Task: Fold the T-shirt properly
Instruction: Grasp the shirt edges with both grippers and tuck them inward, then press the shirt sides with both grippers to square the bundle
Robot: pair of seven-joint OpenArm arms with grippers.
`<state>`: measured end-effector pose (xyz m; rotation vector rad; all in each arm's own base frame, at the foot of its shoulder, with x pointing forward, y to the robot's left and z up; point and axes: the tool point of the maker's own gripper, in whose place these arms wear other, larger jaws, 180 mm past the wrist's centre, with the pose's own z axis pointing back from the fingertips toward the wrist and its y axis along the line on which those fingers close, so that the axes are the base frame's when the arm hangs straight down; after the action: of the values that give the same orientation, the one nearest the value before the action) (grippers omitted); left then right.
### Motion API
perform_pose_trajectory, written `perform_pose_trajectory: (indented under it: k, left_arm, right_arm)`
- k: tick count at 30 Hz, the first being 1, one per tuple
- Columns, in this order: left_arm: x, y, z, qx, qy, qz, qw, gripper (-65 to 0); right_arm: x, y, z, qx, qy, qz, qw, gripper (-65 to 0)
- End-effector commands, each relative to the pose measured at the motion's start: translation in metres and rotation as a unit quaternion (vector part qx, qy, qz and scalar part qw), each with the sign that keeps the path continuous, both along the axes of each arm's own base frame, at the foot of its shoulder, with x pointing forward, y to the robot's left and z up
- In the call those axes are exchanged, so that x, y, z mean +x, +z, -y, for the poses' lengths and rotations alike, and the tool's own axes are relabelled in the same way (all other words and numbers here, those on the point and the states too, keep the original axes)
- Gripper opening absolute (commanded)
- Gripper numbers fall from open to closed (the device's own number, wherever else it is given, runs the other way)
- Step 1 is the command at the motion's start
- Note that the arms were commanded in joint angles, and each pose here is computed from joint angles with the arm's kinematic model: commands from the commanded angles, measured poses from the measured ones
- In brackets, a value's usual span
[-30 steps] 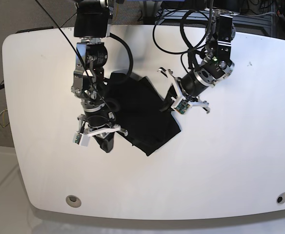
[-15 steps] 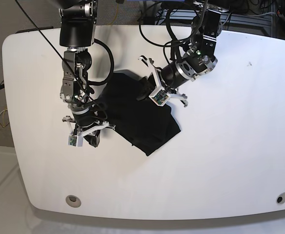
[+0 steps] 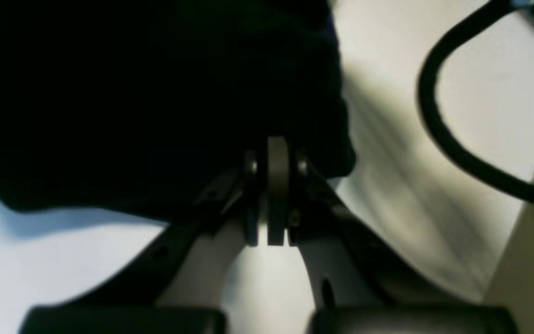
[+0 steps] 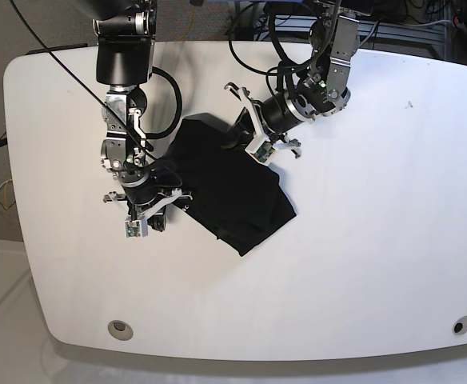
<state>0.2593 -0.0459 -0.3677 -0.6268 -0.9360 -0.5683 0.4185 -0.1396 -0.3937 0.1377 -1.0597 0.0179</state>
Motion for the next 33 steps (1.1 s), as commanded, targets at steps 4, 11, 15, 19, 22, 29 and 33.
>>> perform_pose_trajectory:
  k: [4, 11, 15, 19, 22, 29, 33]
  left_arm:
    - [0.011, 0.003, -0.008, -0.019, 0.023, 0.004, 1.0, -65.0]
    - [0.017, -0.005, -0.031, -0.006, 0.045, 0.0, 0.999, -65.0]
    - [0.027, -0.004, -0.048, 0.015, 0.046, 0.012, 0.999, -65.0]
    - [0.031, -0.003, -0.058, 0.026, 0.048, 0.018, 0.998, -65.0]
    - [0.041, 0.001, -0.071, 0.029, 0.066, 0.028, 0.997, -65.0]
    - [0.053, 0.0, -0.086, 0.032, 0.081, 0.028, 0.996, -65.0]
    - [0.057, 0.001, -0.085, 0.031, 0.07, 0.031, 0.997, -65.0]
  right_arm:
    - [0.008, 0.012, 0.001, -0.028, 0.018, 0.016, 0.9993, -65.0]
    - [-0.009, -0.006, 0.006, -0.04, 0.022, -0.028, 0.9986, -65.0]
    - [-0.019, -0.003, 0.009, -0.048, 0.024, -0.024, 0.9983, -65.0]
    - [-0.031, -0.006, 0.009, -0.05, 0.024, -0.027, 0.9981, -65.0]
    - [-0.042, -0.013, 0.008, -0.051, 0.026, -0.044, 0.9974, -65.0]
    - [-0.062, -0.02, -0.004, -0.039, 0.025, -0.059, 0.9972, -65.0]
    - [-0.072, -0.02, -0.008, -0.037, 0.024, -0.059, 0.9973, -65.0]
